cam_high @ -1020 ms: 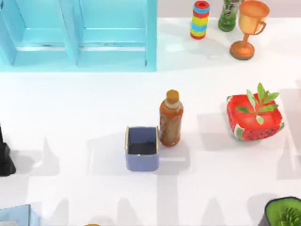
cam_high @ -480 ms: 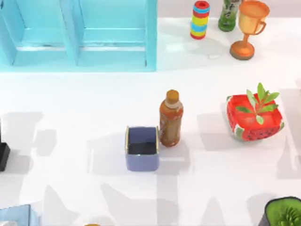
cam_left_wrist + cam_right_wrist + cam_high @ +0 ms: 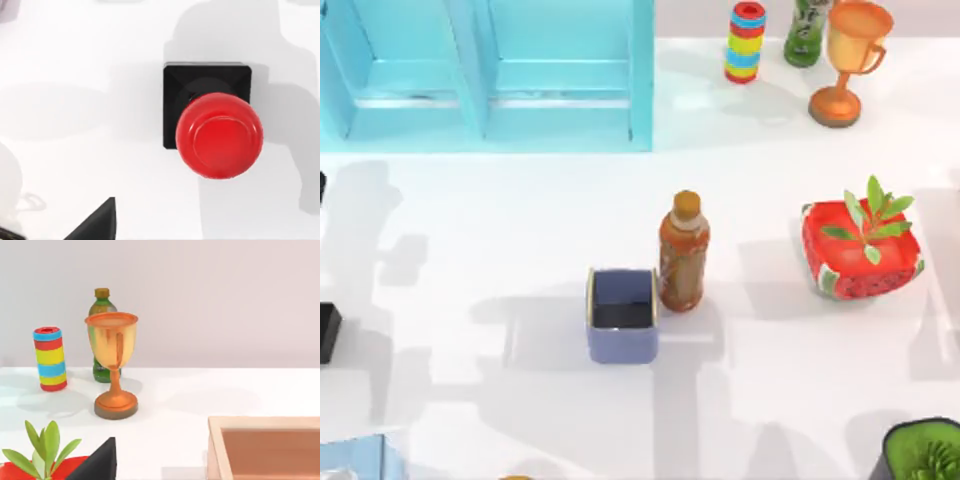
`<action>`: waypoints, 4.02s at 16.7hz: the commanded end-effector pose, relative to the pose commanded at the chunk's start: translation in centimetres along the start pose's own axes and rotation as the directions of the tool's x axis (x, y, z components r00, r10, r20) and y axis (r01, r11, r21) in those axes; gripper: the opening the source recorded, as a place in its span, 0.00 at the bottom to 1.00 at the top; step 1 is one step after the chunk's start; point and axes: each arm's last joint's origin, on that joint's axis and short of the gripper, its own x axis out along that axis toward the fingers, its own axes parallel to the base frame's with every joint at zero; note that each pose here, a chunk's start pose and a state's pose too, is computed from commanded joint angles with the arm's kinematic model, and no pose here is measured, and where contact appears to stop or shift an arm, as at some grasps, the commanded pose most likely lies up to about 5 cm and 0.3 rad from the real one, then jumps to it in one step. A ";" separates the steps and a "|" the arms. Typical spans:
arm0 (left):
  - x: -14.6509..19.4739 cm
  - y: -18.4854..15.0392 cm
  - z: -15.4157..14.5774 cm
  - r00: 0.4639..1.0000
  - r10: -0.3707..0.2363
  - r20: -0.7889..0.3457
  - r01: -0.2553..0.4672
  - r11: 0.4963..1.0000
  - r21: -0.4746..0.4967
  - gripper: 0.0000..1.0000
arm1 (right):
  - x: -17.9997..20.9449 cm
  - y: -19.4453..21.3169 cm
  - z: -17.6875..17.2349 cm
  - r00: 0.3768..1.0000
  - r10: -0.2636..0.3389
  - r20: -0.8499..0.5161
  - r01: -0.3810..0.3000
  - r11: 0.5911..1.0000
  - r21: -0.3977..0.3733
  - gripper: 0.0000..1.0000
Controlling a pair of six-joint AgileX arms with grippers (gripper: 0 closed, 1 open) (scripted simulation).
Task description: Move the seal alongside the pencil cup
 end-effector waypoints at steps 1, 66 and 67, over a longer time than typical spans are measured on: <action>0.4 0.2 0.8 0.999 -0.007 -0.048 0.007 1.000 0.001 1.00 | 0.0 0.0 0.0 1.000 0.000 0.000 0.000 1.000 0.000 1.00; -2.7 -13.2 3.1 0.989 -0.022 -0.147 0.022 1.000 0.003 0.00 | 0.0 0.0 0.0 1.000 0.000 0.000 0.000 1.000 0.000 1.00; -2.2 -13.6 3.3 0.989 -0.022 -0.148 0.022 1.000 0.000 0.00 | 0.0 0.0 0.0 1.000 0.000 0.000 0.000 1.000 0.000 1.00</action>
